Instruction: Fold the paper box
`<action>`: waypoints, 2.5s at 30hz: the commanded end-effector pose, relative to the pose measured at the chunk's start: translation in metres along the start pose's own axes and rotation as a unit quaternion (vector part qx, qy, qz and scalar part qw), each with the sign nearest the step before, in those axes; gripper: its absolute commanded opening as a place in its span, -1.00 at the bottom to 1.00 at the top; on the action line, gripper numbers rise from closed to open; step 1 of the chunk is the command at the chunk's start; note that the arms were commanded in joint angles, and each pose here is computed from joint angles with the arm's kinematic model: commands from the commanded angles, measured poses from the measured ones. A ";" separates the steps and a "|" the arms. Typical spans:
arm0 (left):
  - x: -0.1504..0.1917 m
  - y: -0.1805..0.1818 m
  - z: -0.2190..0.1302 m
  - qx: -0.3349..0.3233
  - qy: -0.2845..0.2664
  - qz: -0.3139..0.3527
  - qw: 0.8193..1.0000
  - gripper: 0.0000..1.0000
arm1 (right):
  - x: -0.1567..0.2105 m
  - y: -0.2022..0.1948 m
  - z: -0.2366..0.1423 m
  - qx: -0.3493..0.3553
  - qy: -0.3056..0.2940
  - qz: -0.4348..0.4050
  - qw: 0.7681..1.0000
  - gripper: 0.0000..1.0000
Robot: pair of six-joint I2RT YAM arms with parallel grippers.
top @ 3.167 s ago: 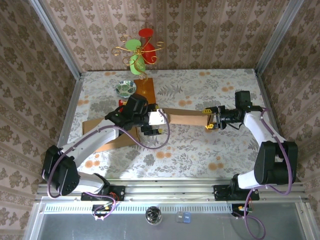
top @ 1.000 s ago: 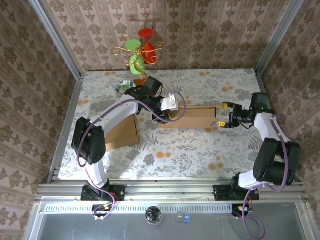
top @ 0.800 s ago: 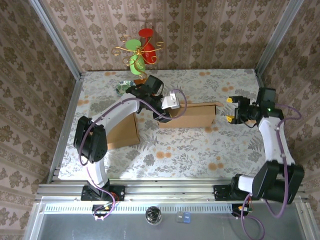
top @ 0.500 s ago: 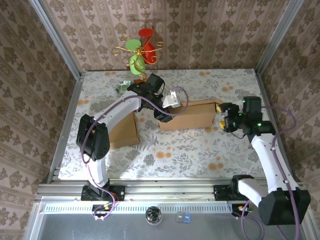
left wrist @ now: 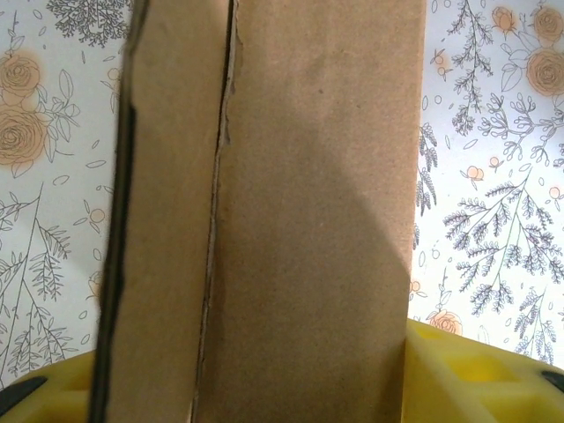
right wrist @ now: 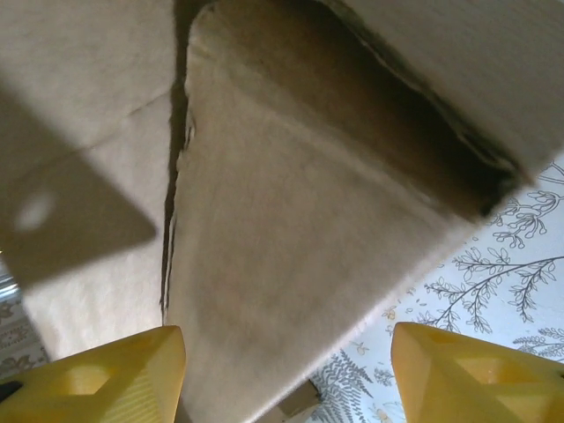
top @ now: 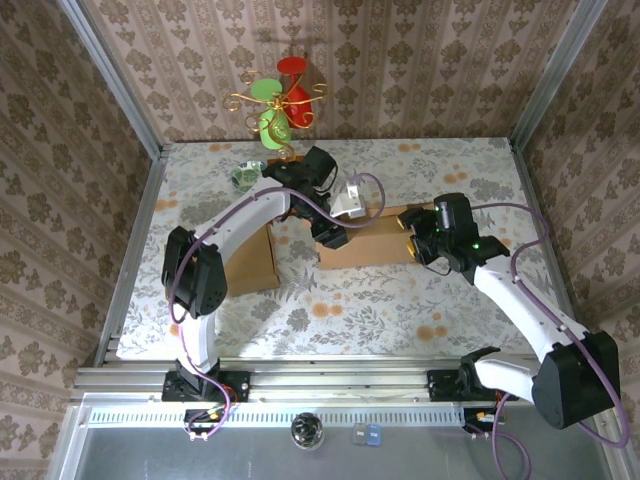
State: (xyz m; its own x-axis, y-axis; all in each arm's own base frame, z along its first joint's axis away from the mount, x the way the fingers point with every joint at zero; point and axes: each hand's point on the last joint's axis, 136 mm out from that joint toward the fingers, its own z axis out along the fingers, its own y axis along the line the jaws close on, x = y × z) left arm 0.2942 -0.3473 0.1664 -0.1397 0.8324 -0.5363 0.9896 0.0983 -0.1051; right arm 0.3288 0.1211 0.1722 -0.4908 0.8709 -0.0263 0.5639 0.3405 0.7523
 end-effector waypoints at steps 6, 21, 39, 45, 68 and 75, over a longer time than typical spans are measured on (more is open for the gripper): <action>0.012 -0.013 0.012 0.014 0.041 -0.021 0.999 0.22 | -0.006 -0.017 0.011 0.034 -0.019 0.020 0.999 0.10; 0.000 -0.022 0.015 -0.004 0.027 0.028 0.999 0.22 | -0.004 -0.040 0.020 0.083 -0.012 0.045 0.995 -0.06; -0.006 -0.028 0.015 -0.023 0.008 0.074 0.997 -0.07 | -0.002 -0.030 0.019 0.079 -0.002 0.020 0.997 -0.11; -0.003 -0.028 0.012 -0.015 0.006 0.071 0.997 -0.09 | -0.006 -0.005 0.005 0.065 0.016 -0.070 0.995 0.05; 0.046 -0.021 -0.020 -0.027 0.047 0.082 0.995 -0.12 | -0.058 0.024 -0.074 0.009 -0.022 -0.490 0.871 0.09; 0.054 -0.022 -0.023 -0.022 0.054 0.089 0.994 -0.11 | -0.050 0.020 -0.061 -0.003 0.010 -0.537 0.844 0.10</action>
State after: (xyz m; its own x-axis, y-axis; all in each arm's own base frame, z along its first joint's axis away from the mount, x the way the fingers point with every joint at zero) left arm 0.2775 -0.3053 0.1589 0.0175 0.8779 -0.4785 0.9994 -0.0003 0.0360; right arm 0.3258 0.0539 0.2330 -0.7263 0.1510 -0.6706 -0.1136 0.9358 0.3337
